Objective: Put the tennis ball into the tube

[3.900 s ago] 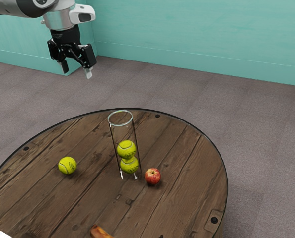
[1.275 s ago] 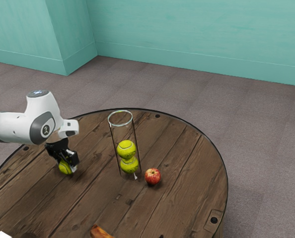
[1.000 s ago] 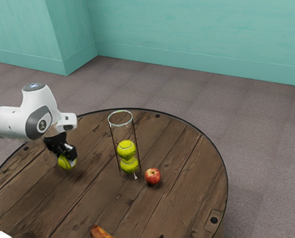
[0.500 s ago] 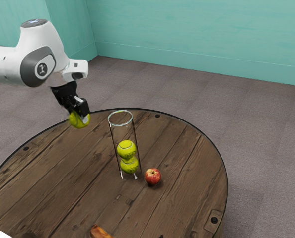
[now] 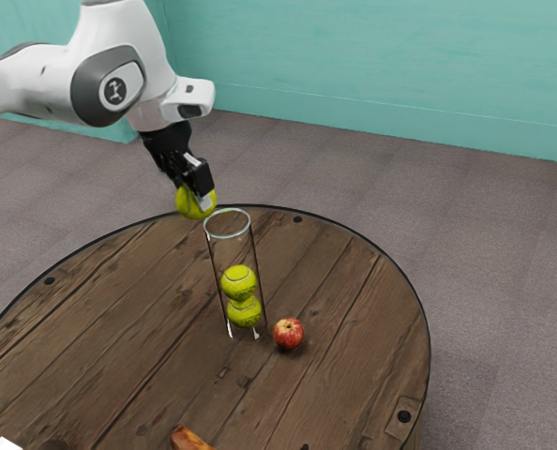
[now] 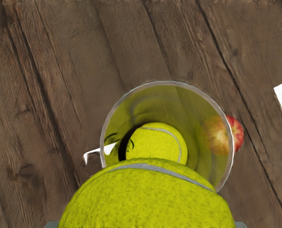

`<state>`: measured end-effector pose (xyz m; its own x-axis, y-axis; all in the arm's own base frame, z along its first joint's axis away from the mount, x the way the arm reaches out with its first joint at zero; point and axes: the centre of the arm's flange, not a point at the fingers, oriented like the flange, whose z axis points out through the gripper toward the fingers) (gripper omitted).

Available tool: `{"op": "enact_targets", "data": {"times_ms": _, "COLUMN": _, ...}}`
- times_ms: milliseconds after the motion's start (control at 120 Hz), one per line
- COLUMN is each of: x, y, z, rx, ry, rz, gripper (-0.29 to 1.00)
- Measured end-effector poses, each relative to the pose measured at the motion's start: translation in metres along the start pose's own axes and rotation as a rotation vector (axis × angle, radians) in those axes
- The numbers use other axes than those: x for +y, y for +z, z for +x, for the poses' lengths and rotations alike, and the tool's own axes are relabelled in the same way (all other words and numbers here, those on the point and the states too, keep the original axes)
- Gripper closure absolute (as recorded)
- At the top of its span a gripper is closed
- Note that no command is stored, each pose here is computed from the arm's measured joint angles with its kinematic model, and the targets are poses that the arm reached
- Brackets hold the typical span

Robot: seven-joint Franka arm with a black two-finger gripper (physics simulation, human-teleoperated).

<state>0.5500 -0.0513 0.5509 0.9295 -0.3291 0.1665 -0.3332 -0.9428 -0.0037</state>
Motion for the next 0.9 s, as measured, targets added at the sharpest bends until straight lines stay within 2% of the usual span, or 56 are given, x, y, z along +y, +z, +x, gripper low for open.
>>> {"op": "enact_targets", "data": {"times_ms": 192, "x": -0.001, "y": 0.013, "z": 0.026, "rx": -0.003, "ry": 0.024, "rz": -0.036, "gripper": 0.33}}
{"op": "enact_targets", "data": {"times_ms": 367, "x": -0.002, "y": 0.029, "z": 0.032, "rx": -0.023, "ry": 0.032, "rz": -0.055, "gripper": 0.33}}
{"op": "enact_targets", "data": {"times_ms": 542, "x": -0.005, "y": 0.037, "z": 0.034, "rx": -0.030, "ry": 0.036, "rz": -0.057, "gripper": 0.16}}
{"op": "enact_targets", "data": {"times_ms": 683, "x": -0.001, "y": 0.031, "z": 0.034, "rx": -0.020, "ry": 0.045, "rz": -0.050, "gripper": 0.08}}
{"op": "enact_targets", "data": {"times_ms": 783, "x": 0.003, "y": 0.004, "z": 0.028, "rx": -0.002, "ry": 0.039, "rz": -0.025, "gripper": 0.05}}
{"op": "enact_targets", "data": {"times_ms": 900, "x": 0.007, "y": -0.067, "z": 0.029, "rx": 0.053, "ry": 0.023, "rz": 0.001, "gripper": 0.03}}
